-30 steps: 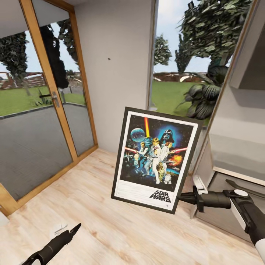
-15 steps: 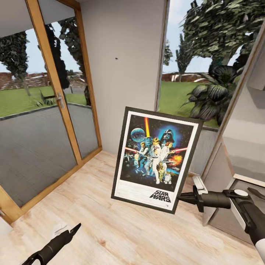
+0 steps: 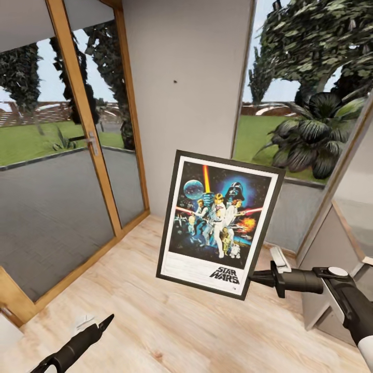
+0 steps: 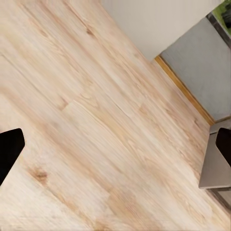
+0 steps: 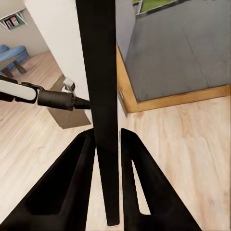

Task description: Pick up the poster from the kitchen countertop and hang it on one of the wall nails in the kitchen.

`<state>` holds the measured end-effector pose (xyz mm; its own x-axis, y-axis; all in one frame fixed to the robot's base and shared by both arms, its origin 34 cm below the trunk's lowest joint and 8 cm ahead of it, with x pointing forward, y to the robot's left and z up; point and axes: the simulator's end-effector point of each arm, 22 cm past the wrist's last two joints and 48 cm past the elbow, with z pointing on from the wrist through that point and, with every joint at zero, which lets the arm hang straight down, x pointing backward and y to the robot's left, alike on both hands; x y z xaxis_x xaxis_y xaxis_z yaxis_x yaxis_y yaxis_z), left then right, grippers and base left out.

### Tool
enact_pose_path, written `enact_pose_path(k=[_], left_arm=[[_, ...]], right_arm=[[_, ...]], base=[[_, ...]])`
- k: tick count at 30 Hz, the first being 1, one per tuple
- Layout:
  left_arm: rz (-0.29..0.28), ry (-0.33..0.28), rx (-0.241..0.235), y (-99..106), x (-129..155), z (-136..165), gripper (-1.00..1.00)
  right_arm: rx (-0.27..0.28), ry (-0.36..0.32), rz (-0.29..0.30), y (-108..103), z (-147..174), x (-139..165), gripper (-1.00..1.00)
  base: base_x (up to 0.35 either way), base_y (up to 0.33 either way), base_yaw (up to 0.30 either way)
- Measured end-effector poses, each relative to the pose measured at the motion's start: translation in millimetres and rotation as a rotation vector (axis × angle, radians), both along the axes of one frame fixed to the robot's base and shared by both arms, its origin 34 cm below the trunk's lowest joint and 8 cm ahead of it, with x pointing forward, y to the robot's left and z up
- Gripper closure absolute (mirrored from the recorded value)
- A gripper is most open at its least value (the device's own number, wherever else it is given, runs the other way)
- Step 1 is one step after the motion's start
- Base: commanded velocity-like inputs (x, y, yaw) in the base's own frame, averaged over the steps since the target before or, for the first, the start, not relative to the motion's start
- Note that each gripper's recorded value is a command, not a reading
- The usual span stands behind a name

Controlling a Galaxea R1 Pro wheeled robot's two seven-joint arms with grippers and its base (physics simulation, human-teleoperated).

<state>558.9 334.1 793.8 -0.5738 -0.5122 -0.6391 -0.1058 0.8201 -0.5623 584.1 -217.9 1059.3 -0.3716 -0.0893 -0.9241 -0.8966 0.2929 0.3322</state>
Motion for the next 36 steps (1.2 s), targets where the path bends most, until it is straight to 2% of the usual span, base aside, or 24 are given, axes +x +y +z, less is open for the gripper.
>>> enact_pose_path(k=[36], left_arm=[[0.000,-0.001,-0.002,-0.2,0.2,0.4,-1.00]], right_arm=[[0.012,-0.004,-0.009,0.4,2.1,1.5,1.00]], base=[[0.209,0.308,0.000]])
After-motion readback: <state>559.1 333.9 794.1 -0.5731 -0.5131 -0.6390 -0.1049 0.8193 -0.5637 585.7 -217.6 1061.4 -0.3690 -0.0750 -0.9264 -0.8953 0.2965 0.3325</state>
